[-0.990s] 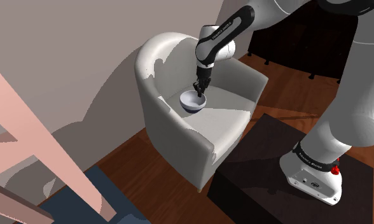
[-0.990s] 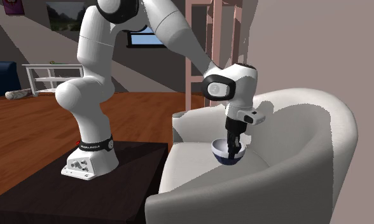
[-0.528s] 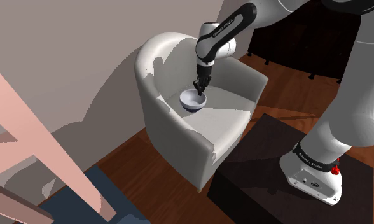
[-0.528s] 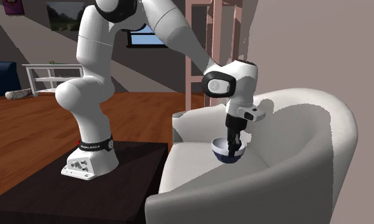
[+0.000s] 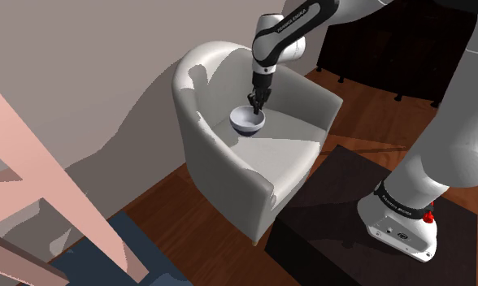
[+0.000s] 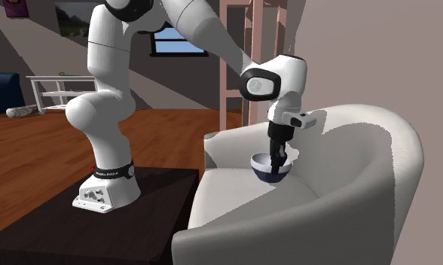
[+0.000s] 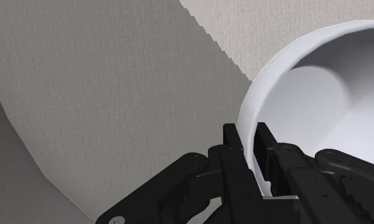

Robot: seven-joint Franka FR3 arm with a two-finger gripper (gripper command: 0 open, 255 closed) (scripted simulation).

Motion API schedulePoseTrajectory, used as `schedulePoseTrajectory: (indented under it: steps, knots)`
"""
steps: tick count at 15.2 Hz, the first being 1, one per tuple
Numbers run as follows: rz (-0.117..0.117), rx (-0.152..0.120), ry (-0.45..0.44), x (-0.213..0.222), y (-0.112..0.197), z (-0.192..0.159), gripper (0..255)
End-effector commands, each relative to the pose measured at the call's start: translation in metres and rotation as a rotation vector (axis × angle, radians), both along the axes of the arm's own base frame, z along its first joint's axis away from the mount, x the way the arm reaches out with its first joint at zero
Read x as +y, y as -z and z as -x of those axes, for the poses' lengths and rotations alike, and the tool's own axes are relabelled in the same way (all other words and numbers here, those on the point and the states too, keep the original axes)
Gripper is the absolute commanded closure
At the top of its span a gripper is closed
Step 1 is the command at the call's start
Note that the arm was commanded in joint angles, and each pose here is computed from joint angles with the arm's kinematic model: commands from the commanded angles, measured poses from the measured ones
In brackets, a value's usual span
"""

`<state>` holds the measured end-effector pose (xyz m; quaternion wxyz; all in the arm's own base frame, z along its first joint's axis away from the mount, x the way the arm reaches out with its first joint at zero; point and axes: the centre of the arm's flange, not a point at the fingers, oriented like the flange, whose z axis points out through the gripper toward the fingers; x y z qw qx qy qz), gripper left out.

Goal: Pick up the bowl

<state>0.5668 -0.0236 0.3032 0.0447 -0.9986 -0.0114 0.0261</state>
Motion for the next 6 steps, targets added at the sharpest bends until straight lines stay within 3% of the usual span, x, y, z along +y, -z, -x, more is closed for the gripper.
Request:
schedulePoseTrajectory:
  steps: [1, 6]
  knots:
    - [0.000, 0.000, 0.000, -0.001, -0.011, -0.001, 255]
    - [0.000, 0.000, 0.000, -0.001, -0.027, -0.001, 255]
